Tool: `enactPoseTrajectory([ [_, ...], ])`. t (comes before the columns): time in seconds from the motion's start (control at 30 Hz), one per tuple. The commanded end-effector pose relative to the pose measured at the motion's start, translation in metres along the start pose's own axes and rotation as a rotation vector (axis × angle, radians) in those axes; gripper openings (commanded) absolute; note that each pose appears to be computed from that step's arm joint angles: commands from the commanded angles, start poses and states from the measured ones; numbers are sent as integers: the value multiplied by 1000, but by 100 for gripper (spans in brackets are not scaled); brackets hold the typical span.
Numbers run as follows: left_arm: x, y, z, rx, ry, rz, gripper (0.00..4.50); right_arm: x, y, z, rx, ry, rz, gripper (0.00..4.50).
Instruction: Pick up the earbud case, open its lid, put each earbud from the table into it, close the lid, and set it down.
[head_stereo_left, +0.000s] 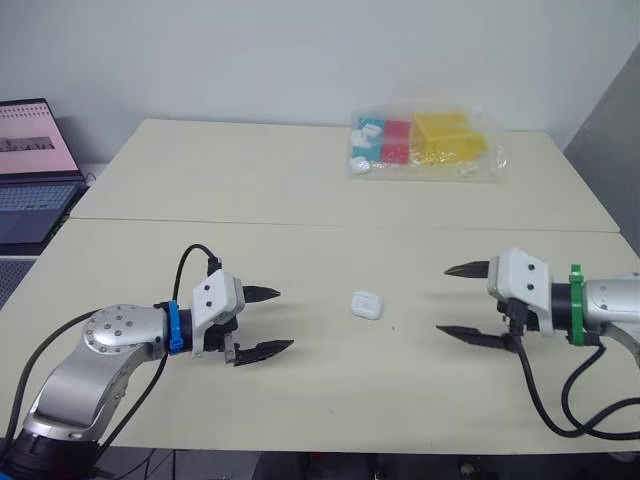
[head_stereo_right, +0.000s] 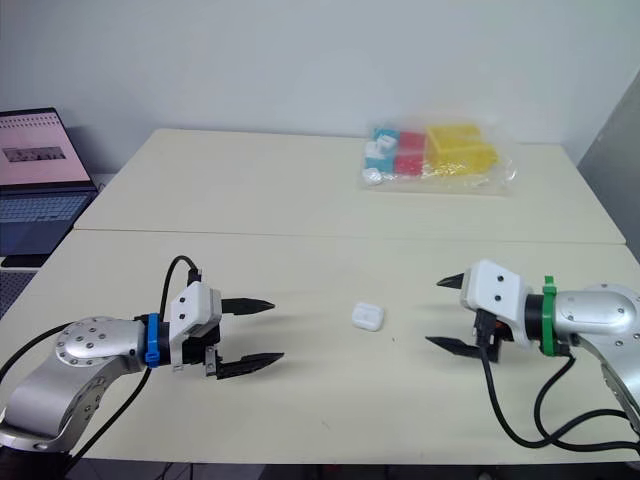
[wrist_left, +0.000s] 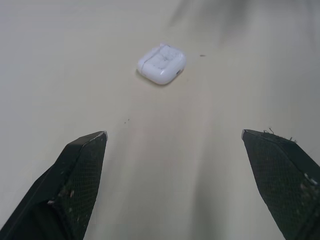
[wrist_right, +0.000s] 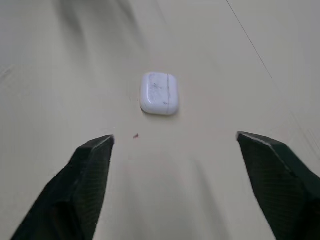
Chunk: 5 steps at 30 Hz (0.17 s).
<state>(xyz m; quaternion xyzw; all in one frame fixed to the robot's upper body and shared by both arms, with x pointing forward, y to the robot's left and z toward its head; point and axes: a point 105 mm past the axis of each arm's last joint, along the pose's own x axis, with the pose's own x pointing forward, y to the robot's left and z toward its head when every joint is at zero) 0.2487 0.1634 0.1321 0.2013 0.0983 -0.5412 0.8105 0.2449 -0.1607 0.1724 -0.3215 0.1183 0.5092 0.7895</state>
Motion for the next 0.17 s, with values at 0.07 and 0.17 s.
enactPoseTrajectory([
  [0.07,-3,-4,7,115,23,-1,450,-6,14,0,-53,-4,55,447],
  [0.17,-3,-3,9,121,4,-13,450,-5,13,-3,-65,-12,46,447],
])
